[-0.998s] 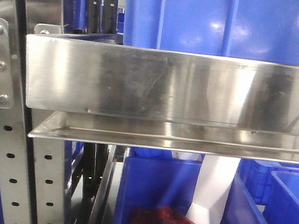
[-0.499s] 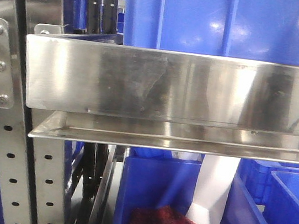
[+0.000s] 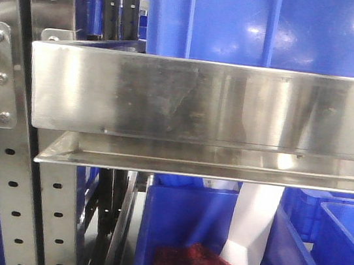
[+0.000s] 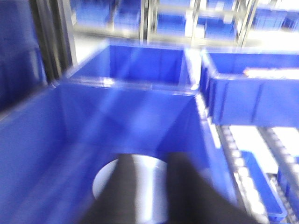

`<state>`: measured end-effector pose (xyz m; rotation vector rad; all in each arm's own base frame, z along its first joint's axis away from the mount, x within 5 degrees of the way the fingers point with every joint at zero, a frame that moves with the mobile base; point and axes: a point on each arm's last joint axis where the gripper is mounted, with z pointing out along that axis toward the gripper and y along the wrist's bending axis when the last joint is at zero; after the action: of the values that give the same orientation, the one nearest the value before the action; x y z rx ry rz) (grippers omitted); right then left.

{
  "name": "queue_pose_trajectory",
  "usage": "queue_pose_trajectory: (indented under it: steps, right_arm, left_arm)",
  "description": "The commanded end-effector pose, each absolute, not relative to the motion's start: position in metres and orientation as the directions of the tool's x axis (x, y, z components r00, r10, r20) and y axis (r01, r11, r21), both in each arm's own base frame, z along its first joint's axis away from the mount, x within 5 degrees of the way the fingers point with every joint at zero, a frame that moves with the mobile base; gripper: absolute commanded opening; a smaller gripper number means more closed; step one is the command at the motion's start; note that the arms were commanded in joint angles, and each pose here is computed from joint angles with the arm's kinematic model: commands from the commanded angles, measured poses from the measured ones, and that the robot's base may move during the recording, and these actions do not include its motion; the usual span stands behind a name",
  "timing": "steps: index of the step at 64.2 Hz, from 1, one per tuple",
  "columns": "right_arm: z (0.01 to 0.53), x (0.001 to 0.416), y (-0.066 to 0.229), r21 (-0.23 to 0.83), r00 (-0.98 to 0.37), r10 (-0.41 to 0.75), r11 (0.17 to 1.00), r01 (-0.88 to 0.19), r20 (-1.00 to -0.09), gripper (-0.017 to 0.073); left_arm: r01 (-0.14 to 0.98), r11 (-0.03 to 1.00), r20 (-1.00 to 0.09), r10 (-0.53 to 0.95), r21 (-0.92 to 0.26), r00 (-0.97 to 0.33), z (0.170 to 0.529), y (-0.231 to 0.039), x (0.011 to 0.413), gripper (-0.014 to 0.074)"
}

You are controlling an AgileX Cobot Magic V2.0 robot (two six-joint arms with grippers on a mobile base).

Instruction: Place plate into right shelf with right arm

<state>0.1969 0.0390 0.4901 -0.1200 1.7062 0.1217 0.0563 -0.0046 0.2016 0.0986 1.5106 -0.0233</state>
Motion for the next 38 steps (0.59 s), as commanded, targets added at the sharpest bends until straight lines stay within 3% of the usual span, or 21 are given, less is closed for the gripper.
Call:
queue_pose_trajectory:
  steps: [1,23,38]
  right_arm:
    - [0.493,0.167,0.032,0.012,-0.045,0.005,0.988,-0.153,-0.999,0.0057]
    - [0.388,0.095,0.017,0.01,-0.027,0.005,0.984,-0.176,-1.0,0.0055]
    - [0.341,0.07,0.012,0.009,-0.018,0.005,0.984,-0.18,-1.0,0.0055]
  left_arm:
    - [0.054,0.998,-0.988,0.035,0.044,0.148,0.207,-0.003,0.055,-0.0047]
    - [0.054,0.998,-0.988,0.035,0.044,0.148,0.207,-0.003,0.055,-0.0047]
    - [0.054,0.998,-0.988,0.035,0.044,0.148,0.207,-0.003,0.055,-0.0047]
